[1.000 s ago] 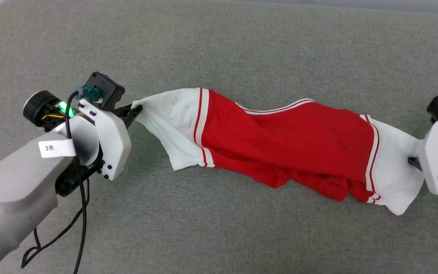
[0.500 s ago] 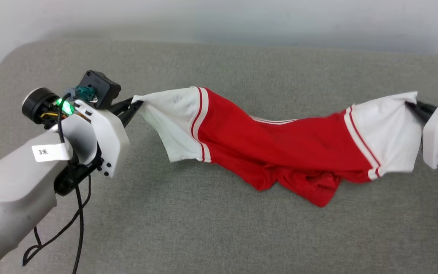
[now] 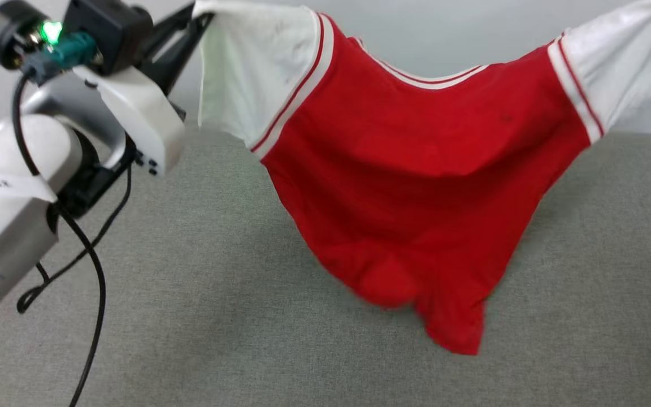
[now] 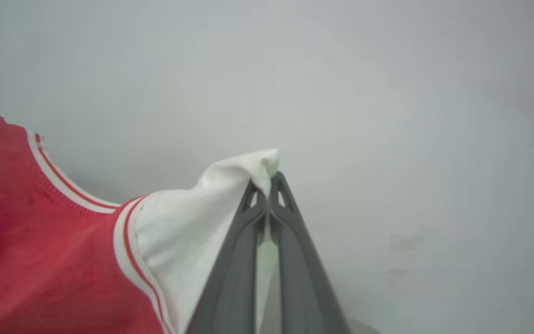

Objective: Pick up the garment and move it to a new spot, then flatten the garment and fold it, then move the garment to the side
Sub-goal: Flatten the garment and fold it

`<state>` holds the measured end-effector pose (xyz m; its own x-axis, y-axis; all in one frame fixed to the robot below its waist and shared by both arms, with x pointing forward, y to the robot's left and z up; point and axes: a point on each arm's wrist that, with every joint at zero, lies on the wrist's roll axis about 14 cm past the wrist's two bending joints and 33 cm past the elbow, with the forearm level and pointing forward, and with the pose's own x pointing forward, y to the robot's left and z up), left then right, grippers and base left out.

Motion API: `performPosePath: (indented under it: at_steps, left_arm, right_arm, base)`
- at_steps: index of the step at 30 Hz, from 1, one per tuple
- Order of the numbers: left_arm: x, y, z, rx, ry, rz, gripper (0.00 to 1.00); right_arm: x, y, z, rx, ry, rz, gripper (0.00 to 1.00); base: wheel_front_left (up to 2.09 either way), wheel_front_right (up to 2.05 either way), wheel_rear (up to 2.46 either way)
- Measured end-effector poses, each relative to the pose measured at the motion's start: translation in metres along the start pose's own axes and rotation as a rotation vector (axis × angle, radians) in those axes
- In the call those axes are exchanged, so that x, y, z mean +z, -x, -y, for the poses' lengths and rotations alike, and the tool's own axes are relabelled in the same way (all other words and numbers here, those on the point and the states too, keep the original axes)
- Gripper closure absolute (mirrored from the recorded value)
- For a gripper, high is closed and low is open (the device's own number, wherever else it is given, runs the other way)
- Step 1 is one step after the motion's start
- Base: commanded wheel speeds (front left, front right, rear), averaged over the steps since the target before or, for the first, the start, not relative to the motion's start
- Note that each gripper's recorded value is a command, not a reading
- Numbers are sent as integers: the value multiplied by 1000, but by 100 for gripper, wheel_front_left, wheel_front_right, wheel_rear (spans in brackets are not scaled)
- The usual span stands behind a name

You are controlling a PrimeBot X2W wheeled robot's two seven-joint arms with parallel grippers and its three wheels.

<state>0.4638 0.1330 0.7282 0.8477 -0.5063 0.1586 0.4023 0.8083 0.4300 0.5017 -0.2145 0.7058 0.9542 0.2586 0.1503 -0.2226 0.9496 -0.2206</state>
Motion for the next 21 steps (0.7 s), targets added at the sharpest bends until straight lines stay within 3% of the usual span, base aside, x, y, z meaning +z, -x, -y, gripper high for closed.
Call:
performPosePath:
  at_steps: [8,14,21]
  left_arm:
    - [66,-15,-21,42,-66,174,100]
    - [79,-39,-34,58,-48,232,100]
    - [68,-87,-69,98,-34,254,100]
  right_arm:
    - [69,-12,7,-27,19,176,100]
    - [91,-36,3,-28,27,242,100]
    - [102,-90,6,-48,44,287,100]
  base:
    - [0,0,0]
    - [0,0,0]
    - [0,0,0]
